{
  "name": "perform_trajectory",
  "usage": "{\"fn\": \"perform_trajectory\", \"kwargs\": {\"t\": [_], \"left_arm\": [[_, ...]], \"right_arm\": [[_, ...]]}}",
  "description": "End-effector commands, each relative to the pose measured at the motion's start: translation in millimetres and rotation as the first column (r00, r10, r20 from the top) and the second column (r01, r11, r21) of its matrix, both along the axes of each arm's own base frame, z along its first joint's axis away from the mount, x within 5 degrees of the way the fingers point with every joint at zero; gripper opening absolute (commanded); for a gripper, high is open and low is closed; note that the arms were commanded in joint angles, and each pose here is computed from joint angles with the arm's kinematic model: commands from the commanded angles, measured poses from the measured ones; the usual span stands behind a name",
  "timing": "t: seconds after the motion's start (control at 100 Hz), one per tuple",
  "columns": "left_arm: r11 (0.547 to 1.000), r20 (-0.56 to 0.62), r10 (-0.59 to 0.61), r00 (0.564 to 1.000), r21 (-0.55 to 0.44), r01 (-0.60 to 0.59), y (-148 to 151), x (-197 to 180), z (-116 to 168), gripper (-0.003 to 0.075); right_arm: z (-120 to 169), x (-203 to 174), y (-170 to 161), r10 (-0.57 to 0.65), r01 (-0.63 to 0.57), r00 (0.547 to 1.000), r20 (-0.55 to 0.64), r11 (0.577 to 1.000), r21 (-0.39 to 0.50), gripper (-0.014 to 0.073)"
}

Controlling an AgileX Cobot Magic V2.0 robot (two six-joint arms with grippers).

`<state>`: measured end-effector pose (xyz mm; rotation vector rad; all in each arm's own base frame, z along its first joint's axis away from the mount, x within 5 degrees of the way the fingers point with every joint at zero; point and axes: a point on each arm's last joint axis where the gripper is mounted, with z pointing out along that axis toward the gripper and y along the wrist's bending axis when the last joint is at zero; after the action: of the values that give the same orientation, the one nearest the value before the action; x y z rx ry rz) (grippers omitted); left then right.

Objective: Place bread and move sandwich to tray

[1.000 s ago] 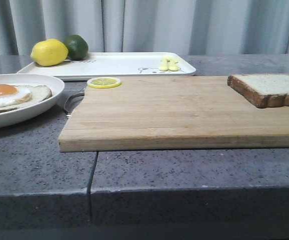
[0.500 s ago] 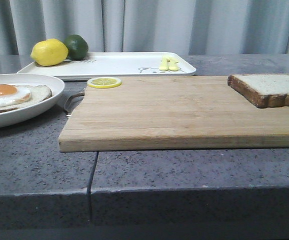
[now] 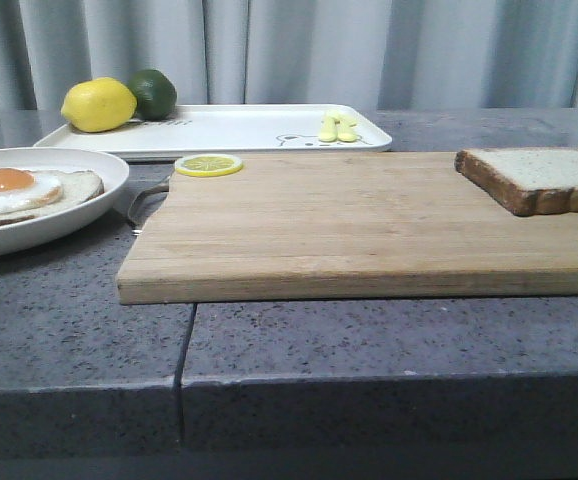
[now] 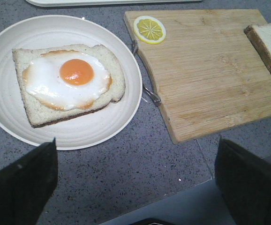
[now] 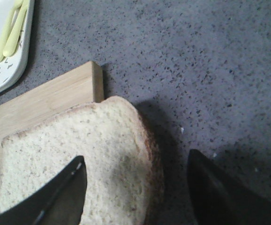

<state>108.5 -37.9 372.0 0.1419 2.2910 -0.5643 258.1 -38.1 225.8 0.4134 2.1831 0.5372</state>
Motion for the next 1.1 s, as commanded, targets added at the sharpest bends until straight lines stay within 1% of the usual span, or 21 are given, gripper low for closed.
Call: {"fn": "perform_trajectory", "kwargs": {"t": [0.0,0.35,0.6,0.72,0.86,1.0,1.06,1.09], "left_arm": [[0.999,0.07,0.015,0.997,-0.049,-0.011,-1.8,2.8,13.8,0.0618],[0.999,0.07,0.015,0.997,-0.049,-0.011,-1.8,2.8,13.8,0.0618],[0.999,0.07,0.015,0.997,-0.049,-0.011,-1.8,2.8,13.8,0.0618],[0.999,0.07,0.015,0.997,-0.049,-0.011,-1.8,2.8,13.8,0.0618],[0.999,0.07,0.015,0.997,-0.049,-0.011,-1.8,2.8,13.8,0.0618],[0.999,0.07,0.015,0.997,-0.049,-0.011,-1.8,2.8,13.8,0.0618],[0.999,0.07,0.015,0.997,-0.049,-0.011,-1.8,2.8,13.8,0.0618],[0.999,0.07,0.015,0.997,-0.049,-0.011,-1.8,2.8,13.8,0.0618]], "right_arm": [[13.1,4.6,0.4,0.015,-0.017,0.998,0.055,1.0,0.026,0.0473],[3.3,8.6,2.9,0.047,-0.048,0.999,0.023,0.996,0.072,0.0473],[-6.6,11.7,6.5,0.092,-0.09,0.996,-0.007,0.988,0.122,0.0473],[-10.5,12.9,6.6,0.097,-0.094,0.995,-0.02,0.987,0.132,0.0444],[-10.8,13.0,6.7,0.098,-0.095,0.995,-0.021,0.986,0.134,0.0344],[-10.8,13.0,6.7,0.098,-0.095,0.995,-0.021,0.986,0.134,0.017],[-10.8,13.0,6.7,0.098,-0.095,0.995,-0.021,0.986,0.134,0.0073],[-10.8,13.0,6.7,0.098,-0.095,0.995,-0.021,0.986,0.134,0.0045]]}}
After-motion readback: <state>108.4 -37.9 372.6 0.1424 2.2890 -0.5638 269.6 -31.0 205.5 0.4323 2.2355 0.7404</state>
